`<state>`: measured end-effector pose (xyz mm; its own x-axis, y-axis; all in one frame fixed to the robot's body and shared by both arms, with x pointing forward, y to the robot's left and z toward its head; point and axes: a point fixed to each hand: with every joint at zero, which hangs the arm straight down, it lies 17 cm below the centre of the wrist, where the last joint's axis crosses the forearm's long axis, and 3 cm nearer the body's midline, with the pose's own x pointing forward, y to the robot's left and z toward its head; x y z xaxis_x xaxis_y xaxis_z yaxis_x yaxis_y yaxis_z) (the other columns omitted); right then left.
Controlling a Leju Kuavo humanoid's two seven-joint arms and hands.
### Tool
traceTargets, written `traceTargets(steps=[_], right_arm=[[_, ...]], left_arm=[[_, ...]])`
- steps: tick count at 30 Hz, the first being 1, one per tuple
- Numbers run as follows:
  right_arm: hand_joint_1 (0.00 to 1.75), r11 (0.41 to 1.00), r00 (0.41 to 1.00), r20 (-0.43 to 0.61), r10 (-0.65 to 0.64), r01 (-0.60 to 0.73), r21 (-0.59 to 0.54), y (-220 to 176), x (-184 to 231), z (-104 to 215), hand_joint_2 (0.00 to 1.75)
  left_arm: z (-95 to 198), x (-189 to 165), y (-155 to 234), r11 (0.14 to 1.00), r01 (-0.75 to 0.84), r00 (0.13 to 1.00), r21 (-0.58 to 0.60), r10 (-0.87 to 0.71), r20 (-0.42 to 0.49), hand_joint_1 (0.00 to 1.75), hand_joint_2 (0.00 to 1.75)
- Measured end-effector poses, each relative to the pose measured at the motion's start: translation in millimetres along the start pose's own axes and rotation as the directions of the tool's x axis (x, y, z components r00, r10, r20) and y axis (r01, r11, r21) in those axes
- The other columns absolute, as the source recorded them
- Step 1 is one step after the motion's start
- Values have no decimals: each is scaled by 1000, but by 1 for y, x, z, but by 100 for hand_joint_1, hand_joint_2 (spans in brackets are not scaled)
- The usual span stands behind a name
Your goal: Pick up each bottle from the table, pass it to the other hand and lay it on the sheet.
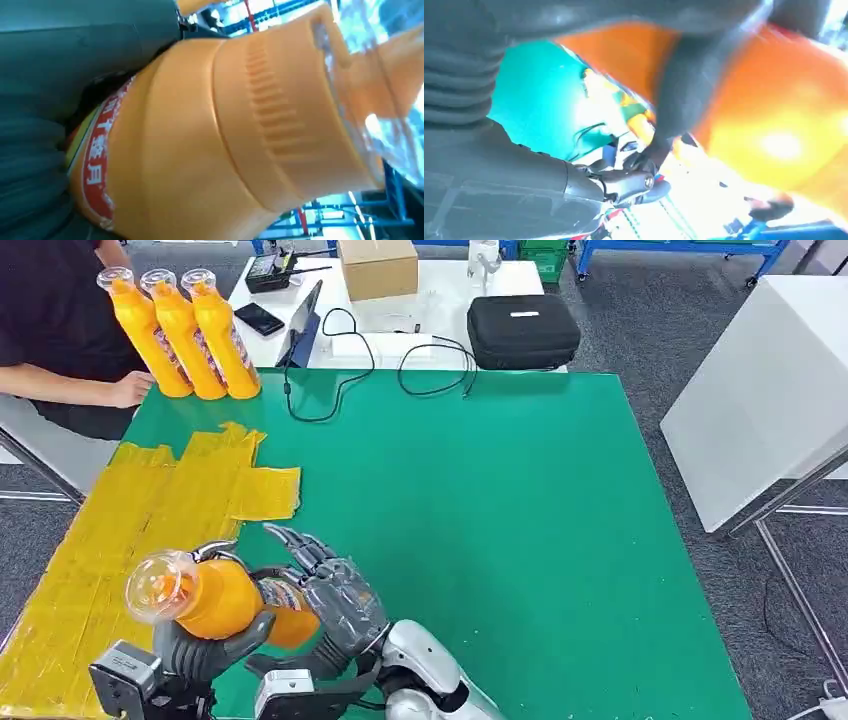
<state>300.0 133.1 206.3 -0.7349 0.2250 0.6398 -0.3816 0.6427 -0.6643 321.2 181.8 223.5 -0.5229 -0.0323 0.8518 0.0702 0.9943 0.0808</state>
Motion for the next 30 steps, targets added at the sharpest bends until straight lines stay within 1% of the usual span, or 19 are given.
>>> traceTargets(steps=[1,2,3,4,5,7,9,10,11,12,13,15,18,20,23,30], right_arm=[[0,1000,1000,5,0,0,-8,-3,2,0,0],[0,1000,1000,13,0,0,-16,-6,5,0,0],[0,1000,1000,20,3,-2,-26,-10,8,-1,0],[0,999,1000,29,3,-2,-35,-14,12,-2,0],[0,999,999,34,2,-1,-42,-17,14,-2,0],[0,999,999,42,-10,12,-53,-22,17,-3,0],[0,998,998,51,-31,33,-57,-25,21,-4,0],[0,997,998,57,-39,42,-58,-26,23,-5,0],[0,997,997,61,-45,49,-57,-27,24,-5,0],[0,997,996,64,-55,58,-59,-28,25,-6,0],[0,996,996,67,-66,70,-63,-29,26,-6,0],[0,994,994,73,-79,84,-67,-31,28,-7,0],[0,993,993,78,-92,97,-68,-32,29,-8,0],[0,993,992,79,-95,101,-64,-32,30,-8,0],[0,993,992,82,-97,102,-61,-32,31,-9,0],[0,993,992,84,-96,102,-62,-32,31,-10,0]], left_arm=[[-1,-2,6,998,53,999,18,-53,-1,175,175],[-3,-4,13,990,139,990,38,-139,-6,175,175],[-6,-6,24,960,271,963,69,-271,-14,175,175],[-10,-7,38,907,409,912,102,-409,-26,175,175],[-16,-5,51,825,548,836,138,-548,-37,175,175],[-29,2,72,657,726,678,202,-733,-55,175,175],[-41,3,91,498,834,527,238,-846,-79,175,175],[-45,0,100,435,866,468,245,-879,-93,175,175],[-46,-4,105,385,890,419,244,-902,-104,175,175],[-50,-5,111,322,913,357,251,-928,-109,175,175],[-51,-14,117,256,937,290,237,-949,-120,175,175],[-52,-29,129,170,963,201,209,-970,-138,175,175],[-49,-55,142,98,984,121,150,-980,-156,175,175],[-47,-69,148,66,992,84,111,-983,-163,175,175],[-43,-81,154,52,995,65,79,-983,-170,175,175],[-40,-94,160,46,998,54,48,-983,-177,175,175]])
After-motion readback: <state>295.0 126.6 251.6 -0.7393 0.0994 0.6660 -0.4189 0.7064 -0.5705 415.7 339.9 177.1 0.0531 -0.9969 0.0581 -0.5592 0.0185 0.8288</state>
